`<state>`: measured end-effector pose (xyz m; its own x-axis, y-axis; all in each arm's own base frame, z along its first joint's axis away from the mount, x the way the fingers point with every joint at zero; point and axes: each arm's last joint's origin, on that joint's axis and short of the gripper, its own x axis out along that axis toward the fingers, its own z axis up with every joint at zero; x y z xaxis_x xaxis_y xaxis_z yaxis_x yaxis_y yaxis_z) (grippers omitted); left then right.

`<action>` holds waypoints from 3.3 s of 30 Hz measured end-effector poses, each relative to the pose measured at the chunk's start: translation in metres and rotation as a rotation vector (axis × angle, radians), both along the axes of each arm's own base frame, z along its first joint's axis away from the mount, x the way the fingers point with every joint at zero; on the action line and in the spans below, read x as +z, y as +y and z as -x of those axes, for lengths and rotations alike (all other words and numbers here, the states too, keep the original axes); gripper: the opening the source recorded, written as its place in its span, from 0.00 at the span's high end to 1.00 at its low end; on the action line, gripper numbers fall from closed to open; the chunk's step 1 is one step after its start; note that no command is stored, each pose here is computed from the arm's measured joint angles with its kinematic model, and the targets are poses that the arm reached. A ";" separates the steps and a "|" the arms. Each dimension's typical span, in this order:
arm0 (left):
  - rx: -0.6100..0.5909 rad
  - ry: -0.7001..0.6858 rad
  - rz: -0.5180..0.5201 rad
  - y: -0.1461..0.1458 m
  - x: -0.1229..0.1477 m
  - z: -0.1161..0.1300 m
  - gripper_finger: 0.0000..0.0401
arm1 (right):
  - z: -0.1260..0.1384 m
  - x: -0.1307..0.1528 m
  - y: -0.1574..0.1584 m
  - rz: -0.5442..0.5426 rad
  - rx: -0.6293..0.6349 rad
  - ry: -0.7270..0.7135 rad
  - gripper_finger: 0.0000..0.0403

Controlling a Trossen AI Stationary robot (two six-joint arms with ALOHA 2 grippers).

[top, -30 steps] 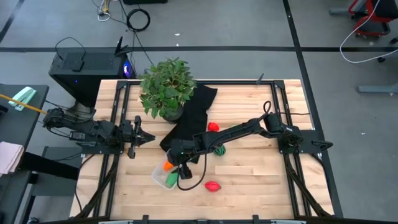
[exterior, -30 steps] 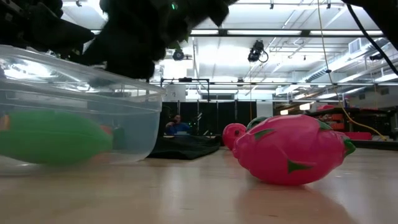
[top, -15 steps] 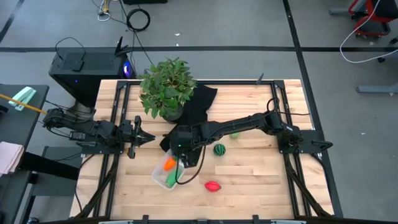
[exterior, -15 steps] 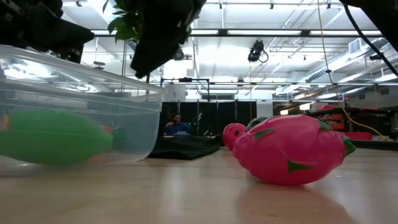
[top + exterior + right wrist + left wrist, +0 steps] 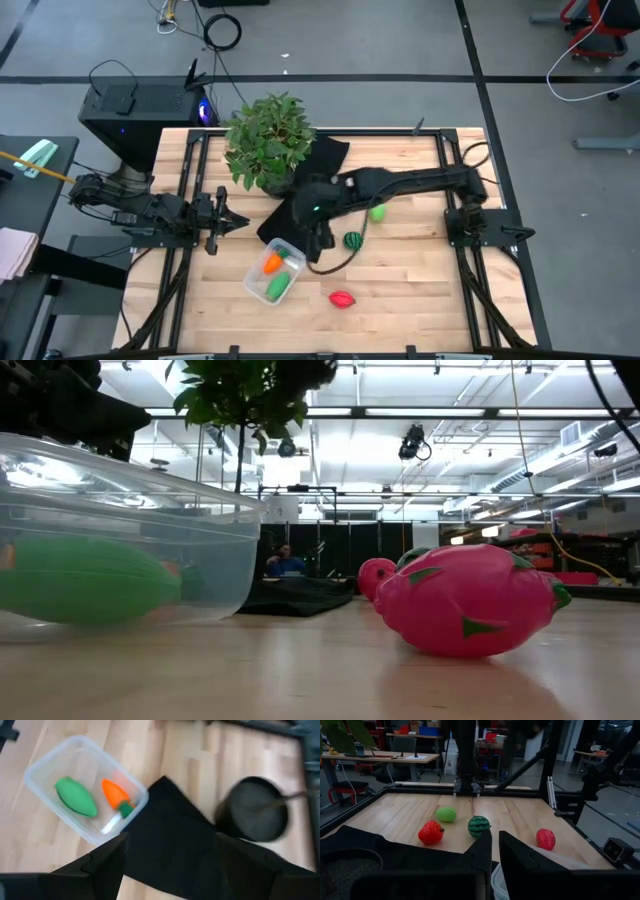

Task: Pick and placing Produce into tupperware
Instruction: Put the light green cabbage into the transparent bin

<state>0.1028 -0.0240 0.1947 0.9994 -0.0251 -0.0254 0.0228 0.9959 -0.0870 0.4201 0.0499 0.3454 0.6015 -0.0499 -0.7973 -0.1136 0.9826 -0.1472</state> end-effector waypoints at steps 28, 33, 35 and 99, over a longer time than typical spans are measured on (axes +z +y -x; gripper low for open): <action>0.000 0.005 -0.004 0.000 0.000 0.000 0.89 | 0.263 -0.021 -0.027 -0.069 -0.459 -0.307 0.27; 0.000 0.005 -0.005 0.000 0.000 0.000 0.91 | 0.265 -0.048 -0.027 -0.077 -0.421 -0.300 0.27; 0.000 0.005 -0.004 0.000 0.000 0.000 0.91 | 0.261 -0.055 -0.025 -0.092 -0.387 -0.332 0.28; 0.000 0.018 -0.008 0.000 -0.002 0.000 0.88 | 0.174 -0.084 -0.075 -0.559 -1.143 0.151 0.30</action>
<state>0.1027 -0.0239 0.1928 0.9987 -0.0245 -0.0439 0.0209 0.9966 -0.0797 0.2465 -0.0252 0.2616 0.3401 -0.1140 -0.9335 0.8528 0.4556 0.2551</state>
